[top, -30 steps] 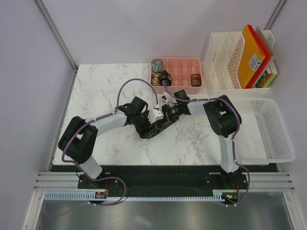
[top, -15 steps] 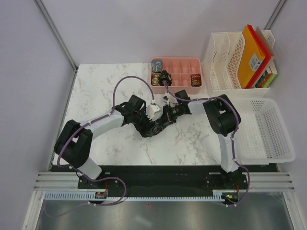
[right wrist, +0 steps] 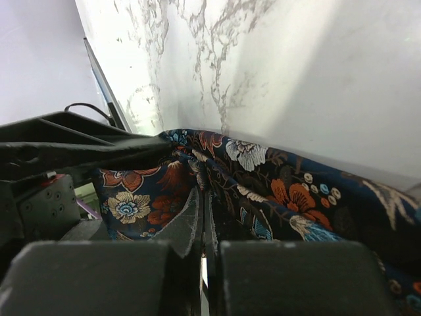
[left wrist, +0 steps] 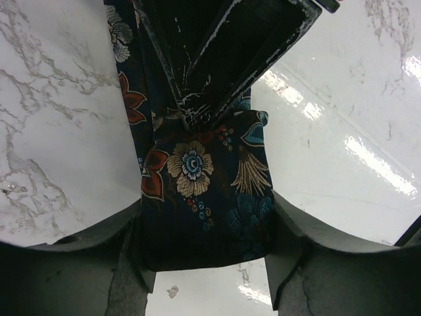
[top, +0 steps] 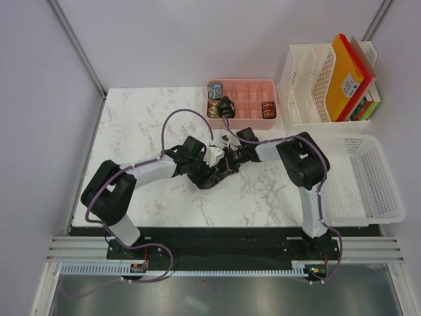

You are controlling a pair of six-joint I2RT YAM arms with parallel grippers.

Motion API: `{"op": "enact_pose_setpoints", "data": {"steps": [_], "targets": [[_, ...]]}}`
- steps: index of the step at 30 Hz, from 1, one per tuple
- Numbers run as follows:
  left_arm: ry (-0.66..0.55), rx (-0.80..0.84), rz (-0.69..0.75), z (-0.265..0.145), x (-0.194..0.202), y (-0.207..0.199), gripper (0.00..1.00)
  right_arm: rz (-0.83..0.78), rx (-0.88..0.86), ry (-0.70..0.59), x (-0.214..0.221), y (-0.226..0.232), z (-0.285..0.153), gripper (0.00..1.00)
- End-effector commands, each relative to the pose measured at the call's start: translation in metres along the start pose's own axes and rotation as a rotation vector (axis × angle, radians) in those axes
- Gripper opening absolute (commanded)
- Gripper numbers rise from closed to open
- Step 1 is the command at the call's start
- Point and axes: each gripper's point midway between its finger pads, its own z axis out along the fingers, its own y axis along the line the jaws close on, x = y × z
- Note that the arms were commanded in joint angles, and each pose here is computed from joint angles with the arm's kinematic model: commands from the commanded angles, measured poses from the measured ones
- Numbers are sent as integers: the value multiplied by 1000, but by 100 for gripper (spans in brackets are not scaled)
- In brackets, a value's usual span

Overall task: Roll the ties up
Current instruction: Roll the tie at the center of the board.

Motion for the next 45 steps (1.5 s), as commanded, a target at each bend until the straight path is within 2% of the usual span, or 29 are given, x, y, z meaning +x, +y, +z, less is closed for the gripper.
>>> {"op": "enact_pose_setpoints", "data": {"steps": [1,3,4,7,8,13,14,17,28,35,45], "targets": [[-10,-1,68,6,2,2,54,62,225,-21,20,-56,17,0],[-6,3,93,4,4,2,46,57,218,-22,20,-52,18,0],[-1,-2,118,4,5,4,35,55,215,-22,19,-50,18,0],[54,13,146,2,16,3,21,31,209,-10,18,-42,15,2],[68,19,156,1,21,2,20,16,200,-19,11,-38,11,9],[122,27,221,-6,44,2,17,-36,118,-43,-8,-8,-16,29],[132,28,225,-6,48,2,17,-41,103,-51,-11,-3,-22,39],[141,52,235,-6,51,1,16,-86,48,-60,-12,22,-33,55],[142,105,243,-6,52,1,16,-52,-55,-7,10,49,-15,55],[139,113,233,-4,49,1,18,-48,-89,-7,7,55,-5,56],[145,122,220,-2,50,1,18,-56,-151,-1,11,77,-16,61]]}}
